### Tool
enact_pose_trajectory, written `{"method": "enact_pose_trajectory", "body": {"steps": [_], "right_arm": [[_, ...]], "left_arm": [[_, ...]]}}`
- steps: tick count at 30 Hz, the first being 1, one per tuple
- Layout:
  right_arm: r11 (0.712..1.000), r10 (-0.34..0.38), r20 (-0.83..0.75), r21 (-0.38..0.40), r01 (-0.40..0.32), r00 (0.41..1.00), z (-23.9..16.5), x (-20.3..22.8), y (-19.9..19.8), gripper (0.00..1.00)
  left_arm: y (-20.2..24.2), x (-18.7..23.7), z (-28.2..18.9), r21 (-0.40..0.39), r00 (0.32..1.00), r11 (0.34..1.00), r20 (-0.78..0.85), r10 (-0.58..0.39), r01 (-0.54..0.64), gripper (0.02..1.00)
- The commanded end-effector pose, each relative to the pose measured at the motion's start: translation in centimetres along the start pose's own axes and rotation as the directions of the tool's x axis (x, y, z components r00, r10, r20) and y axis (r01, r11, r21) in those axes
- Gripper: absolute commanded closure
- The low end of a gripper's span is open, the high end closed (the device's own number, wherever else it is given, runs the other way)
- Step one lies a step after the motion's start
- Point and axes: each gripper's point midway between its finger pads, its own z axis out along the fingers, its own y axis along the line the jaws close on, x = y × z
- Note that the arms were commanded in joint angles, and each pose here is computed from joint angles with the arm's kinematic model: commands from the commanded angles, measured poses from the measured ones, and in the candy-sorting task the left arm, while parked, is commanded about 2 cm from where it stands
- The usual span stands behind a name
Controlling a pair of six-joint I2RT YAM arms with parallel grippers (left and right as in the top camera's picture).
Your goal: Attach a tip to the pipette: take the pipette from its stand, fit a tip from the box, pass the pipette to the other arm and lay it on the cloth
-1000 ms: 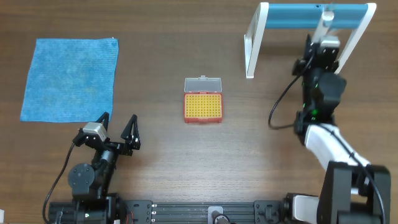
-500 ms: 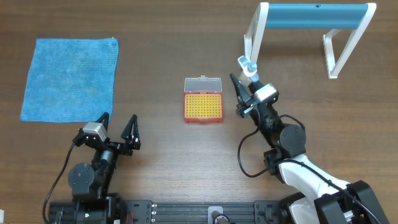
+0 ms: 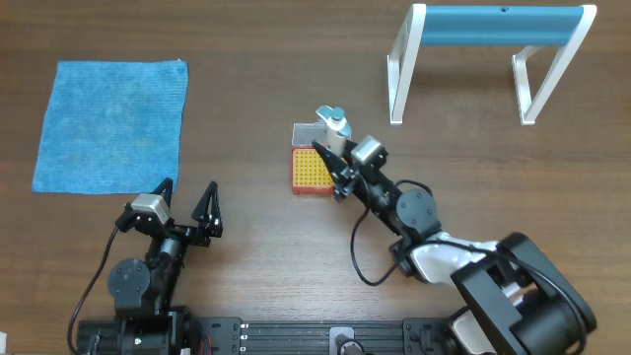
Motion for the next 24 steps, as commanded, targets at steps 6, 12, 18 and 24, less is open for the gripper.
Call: {"method": "enact_pose_trajectory", "body": {"steps": [6, 12, 18, 24], "right_arm": [[0.995, 0.094, -0.041, -0.01, -0.095, 0.995, 2.9, 2.7, -0.3, 0.923], [0.995, 0.101, -0.069, 0.026, -0.099, 0.993, 2.8, 4.0, -1.0, 0.925], [0.993, 0.104, -0.092, 0.056, -0.1, 0.99, 3.0, 5.3, -1.5, 0.921], [0.993, 0.106, -0.099, 0.057, -0.101, 0.989, 3.4, 5.8, -1.6, 0.923]], "left_arm": [[0.2, 0.1, 0.0, -0.01, 1.0, 1.0, -0.001, -0.009, 0.009, 0.112], [0.2, 0.1, 0.0, -0.01, 1.0, 1.0, -0.001, -0.009, 0.009, 0.115], [0.2, 0.1, 0.0, -0.01, 1.0, 1.0, -0.001, -0.009, 0.009, 0.115], [0.2, 0.1, 0.0, -0.01, 1.0, 1.0, -0.001, -0.009, 0.009, 0.115]]}}
